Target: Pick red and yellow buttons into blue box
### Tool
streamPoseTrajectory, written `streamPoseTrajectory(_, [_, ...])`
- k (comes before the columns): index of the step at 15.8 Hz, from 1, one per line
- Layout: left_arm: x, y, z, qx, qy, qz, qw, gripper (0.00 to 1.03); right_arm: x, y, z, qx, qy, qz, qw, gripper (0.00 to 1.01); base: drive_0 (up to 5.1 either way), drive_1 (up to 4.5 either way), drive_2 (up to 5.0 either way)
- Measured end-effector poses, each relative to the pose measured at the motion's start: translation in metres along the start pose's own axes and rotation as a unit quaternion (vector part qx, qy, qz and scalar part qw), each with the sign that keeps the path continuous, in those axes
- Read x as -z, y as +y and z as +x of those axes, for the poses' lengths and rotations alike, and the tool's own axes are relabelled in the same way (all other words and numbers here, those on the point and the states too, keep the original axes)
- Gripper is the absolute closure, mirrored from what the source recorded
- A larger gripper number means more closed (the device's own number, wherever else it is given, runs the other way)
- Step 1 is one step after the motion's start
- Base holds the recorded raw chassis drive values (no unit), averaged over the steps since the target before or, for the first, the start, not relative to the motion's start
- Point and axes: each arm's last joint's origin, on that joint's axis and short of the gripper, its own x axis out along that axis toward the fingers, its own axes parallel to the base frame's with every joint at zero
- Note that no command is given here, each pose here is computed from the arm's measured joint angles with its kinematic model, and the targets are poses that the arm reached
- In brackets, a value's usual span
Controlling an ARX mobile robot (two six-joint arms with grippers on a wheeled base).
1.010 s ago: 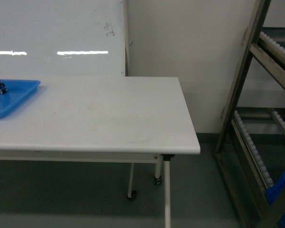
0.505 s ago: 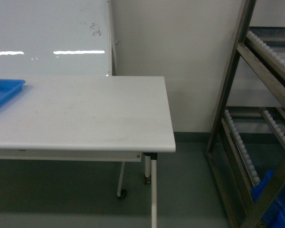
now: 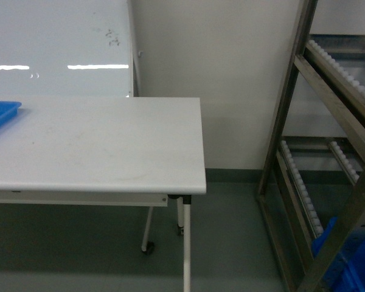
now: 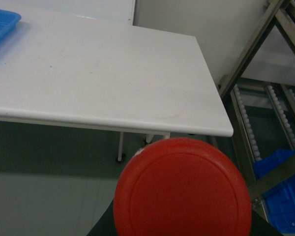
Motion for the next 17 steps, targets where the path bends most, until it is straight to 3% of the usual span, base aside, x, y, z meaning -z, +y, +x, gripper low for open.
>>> streamPoseTrajectory(17, [0.0,-0.0001,0.0,0.001,0.0,0.0,1.0,0.79,0.0,0.0,0.0,0.0,0.0,0.0,1.0,0.76,4.9,-2.43,-2.4])
